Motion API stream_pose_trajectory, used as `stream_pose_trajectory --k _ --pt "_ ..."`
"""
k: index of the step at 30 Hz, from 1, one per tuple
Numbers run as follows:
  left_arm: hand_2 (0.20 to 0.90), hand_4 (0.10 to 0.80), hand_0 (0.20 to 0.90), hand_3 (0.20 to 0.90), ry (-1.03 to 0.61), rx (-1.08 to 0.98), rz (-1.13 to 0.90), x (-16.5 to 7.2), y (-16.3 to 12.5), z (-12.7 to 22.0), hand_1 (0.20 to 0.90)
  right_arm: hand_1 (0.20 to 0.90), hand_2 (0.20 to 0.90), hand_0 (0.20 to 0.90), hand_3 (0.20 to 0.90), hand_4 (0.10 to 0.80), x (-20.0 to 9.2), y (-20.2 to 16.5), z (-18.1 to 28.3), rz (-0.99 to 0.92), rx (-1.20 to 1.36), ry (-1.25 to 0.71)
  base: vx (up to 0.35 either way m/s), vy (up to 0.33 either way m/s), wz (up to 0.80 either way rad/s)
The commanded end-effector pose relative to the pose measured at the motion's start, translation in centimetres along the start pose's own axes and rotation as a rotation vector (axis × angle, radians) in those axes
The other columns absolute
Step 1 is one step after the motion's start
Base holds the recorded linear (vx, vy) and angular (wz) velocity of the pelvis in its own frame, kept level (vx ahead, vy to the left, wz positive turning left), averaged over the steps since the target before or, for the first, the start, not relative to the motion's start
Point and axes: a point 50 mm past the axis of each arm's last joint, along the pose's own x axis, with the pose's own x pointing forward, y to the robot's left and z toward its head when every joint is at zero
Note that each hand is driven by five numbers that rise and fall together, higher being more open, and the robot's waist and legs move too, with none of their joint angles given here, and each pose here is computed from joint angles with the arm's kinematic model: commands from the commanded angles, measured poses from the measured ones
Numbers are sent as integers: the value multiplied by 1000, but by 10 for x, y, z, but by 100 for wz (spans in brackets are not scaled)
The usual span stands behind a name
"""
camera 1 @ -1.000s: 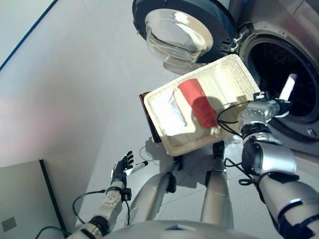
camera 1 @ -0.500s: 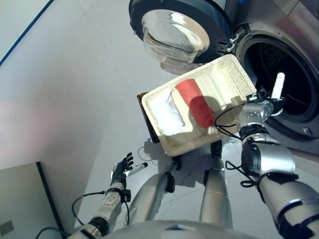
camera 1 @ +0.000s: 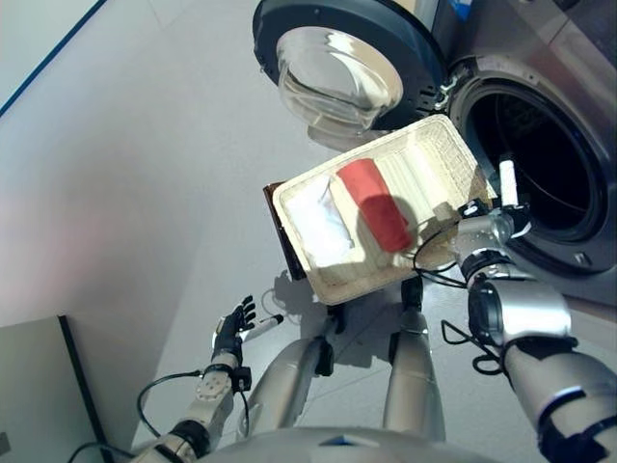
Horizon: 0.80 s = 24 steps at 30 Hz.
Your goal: Pick up the clothes and place them into the washing machine
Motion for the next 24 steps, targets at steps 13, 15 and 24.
stream_pose_trajectory --k 13,15,24 --pt "900 800 900 900 -103 67 202 3 49 20 900 900 900 900 900 800 -18 21 -32 331 -1160 -295 -3 -54 19" --pt "900 800 900 900 -134 36 242 4 53 28 900 900 900 900 900 800 -16 17 -30 285 -1317 -355 -9 -50 14" --pt "900 800 900 900 -340 -145 240 9 43 77 900 900 900 900 900 800 -8 8 -14 152 -1634 -427 -16 -8 27"
